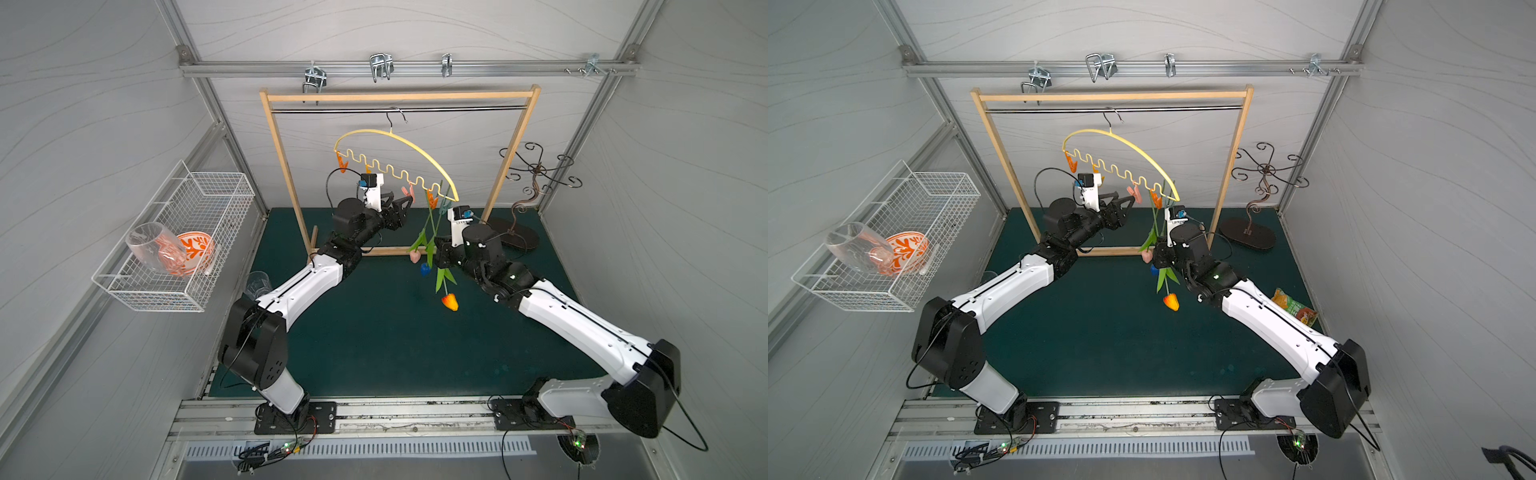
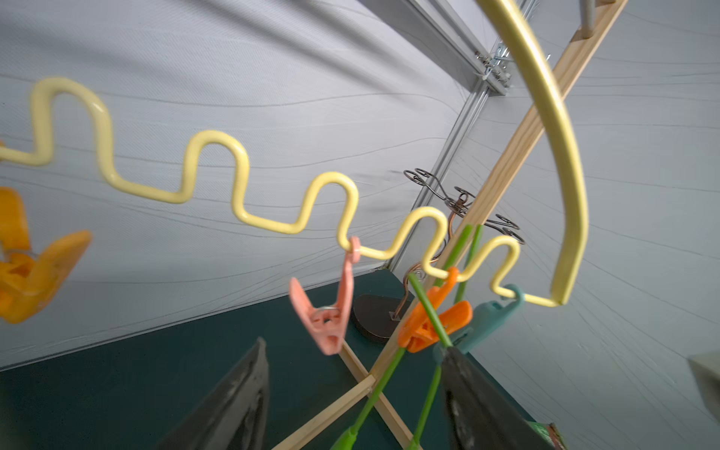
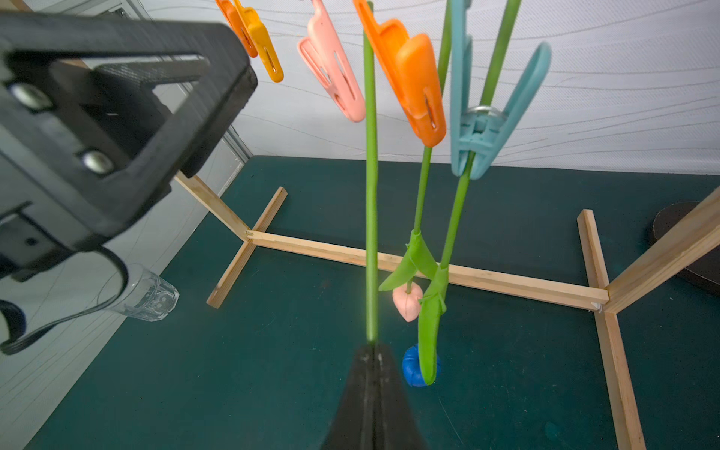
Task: Dry the flowers on a clothes hanger
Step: Open the clamp at the hanger.
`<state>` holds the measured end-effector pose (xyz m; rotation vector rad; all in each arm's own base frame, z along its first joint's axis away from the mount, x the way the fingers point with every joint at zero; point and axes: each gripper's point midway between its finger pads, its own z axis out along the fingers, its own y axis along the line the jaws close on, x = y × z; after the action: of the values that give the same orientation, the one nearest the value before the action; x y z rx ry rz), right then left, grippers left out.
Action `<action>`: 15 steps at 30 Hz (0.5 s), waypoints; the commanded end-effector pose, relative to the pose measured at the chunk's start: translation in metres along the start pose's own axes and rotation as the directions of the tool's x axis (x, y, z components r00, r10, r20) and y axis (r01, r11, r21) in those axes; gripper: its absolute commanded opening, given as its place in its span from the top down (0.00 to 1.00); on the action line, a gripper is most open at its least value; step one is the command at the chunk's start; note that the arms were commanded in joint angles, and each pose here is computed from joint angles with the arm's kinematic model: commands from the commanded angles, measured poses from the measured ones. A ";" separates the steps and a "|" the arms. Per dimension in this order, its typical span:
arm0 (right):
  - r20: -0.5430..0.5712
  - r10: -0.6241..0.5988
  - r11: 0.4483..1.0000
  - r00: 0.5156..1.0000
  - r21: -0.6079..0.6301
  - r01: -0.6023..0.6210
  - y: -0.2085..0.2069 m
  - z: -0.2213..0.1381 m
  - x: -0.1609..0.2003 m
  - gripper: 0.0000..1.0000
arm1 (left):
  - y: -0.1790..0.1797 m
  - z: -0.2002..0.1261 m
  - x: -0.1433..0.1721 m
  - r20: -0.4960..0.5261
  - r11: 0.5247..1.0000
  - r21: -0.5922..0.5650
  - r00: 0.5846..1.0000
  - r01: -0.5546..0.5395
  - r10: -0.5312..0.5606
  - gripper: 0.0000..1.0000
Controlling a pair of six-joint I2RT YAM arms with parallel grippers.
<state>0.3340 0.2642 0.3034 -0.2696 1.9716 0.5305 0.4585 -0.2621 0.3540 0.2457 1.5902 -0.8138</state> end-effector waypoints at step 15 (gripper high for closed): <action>0.020 -0.002 1.000 1.000 -0.011 0.002 -0.002 -0.006 -0.002 1.00 | -0.001 0.029 -0.025 0.046 1.000 0.012 0.999 -0.022 0.021 0.33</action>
<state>0.3311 0.2619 0.2941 -0.2797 1.9875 0.5226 0.4816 -0.2699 0.3525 0.2370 1.6141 -0.7941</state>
